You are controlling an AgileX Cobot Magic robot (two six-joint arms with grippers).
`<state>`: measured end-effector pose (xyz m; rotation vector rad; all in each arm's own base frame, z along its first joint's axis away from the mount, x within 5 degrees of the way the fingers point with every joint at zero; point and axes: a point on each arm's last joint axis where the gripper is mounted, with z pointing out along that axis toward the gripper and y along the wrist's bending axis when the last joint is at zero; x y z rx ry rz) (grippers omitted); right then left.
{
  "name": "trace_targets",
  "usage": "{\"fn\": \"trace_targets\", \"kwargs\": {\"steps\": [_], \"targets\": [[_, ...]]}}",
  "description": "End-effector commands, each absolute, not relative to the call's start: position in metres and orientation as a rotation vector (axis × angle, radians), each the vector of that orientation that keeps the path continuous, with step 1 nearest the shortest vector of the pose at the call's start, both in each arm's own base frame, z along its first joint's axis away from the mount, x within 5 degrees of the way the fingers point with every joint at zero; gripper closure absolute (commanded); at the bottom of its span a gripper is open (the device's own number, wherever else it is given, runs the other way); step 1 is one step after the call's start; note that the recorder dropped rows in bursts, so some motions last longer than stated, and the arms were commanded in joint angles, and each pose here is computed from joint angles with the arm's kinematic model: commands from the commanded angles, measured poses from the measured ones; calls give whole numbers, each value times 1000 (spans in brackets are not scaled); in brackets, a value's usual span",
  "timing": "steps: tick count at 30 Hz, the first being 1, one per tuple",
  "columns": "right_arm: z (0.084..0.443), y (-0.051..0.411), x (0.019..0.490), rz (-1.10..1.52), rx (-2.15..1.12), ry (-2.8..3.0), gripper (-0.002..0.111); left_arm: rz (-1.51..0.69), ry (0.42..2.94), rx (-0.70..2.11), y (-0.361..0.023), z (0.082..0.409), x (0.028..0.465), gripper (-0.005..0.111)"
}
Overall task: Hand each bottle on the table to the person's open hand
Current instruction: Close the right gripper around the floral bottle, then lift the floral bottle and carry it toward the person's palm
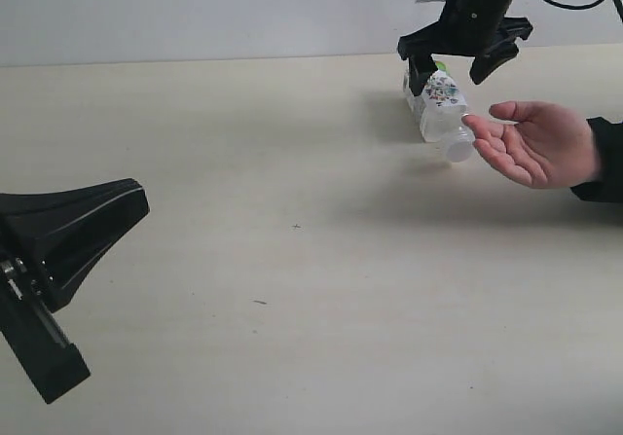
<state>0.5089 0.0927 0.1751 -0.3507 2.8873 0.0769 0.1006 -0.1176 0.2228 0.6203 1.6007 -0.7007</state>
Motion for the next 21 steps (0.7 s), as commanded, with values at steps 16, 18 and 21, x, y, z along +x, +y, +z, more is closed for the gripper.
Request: {"fn": "trace_targets", "kwargs": {"steps": [16, 18, 21], "targets": [[139, 95, 517, 84, -310, 2901, 32, -709, 1596, 611, -117, 223, 99, 106], [138, 95, 517, 84, -304, 2911, 42, -709, 1596, 611, -117, 223, 99, 106], [138, 95, 516, 90, -247, 2928, 64, -709, 1596, 611, -117, 223, 99, 106]]}}
